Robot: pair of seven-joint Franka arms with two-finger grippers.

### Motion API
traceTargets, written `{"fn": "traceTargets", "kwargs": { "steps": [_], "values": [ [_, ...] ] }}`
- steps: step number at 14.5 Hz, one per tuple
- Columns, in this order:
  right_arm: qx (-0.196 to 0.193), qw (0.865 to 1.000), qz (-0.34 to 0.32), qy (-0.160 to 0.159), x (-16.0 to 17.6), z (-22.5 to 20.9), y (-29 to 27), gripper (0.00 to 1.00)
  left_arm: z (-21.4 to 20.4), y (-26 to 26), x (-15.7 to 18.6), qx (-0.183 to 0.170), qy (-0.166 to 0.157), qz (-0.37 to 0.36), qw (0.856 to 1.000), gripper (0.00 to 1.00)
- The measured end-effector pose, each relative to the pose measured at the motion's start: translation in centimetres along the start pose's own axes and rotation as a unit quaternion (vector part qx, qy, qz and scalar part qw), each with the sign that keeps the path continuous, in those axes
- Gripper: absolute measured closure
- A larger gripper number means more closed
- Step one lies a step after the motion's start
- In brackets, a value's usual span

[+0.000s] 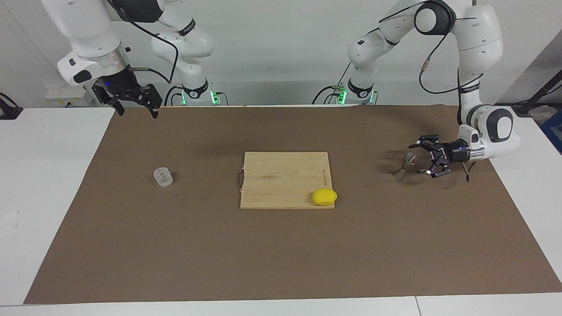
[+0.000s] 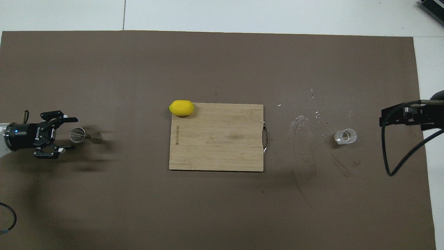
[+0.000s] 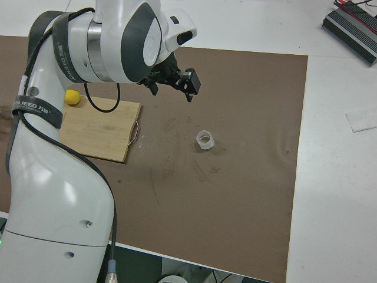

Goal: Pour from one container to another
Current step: 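Lower the left gripper around the small metal cup and close it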

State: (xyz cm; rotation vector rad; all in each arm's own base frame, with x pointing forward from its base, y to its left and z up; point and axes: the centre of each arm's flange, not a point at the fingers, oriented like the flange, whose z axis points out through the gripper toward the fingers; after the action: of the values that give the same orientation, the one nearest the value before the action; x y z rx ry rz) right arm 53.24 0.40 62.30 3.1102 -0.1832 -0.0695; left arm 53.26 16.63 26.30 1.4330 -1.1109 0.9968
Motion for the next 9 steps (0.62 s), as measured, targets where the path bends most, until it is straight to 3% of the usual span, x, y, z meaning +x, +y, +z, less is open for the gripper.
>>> {"fn": "traceTargets", "kwargs": {
  "steps": [9],
  "values": [
    [-0.001, 1.000, 0.001, -0.005, -0.19, 0.53, 0.03, 0.00, 0.68, 0.16, -0.33, -0.008, 0.019, 0.060, 0.998, 0.00]
  ]
}}
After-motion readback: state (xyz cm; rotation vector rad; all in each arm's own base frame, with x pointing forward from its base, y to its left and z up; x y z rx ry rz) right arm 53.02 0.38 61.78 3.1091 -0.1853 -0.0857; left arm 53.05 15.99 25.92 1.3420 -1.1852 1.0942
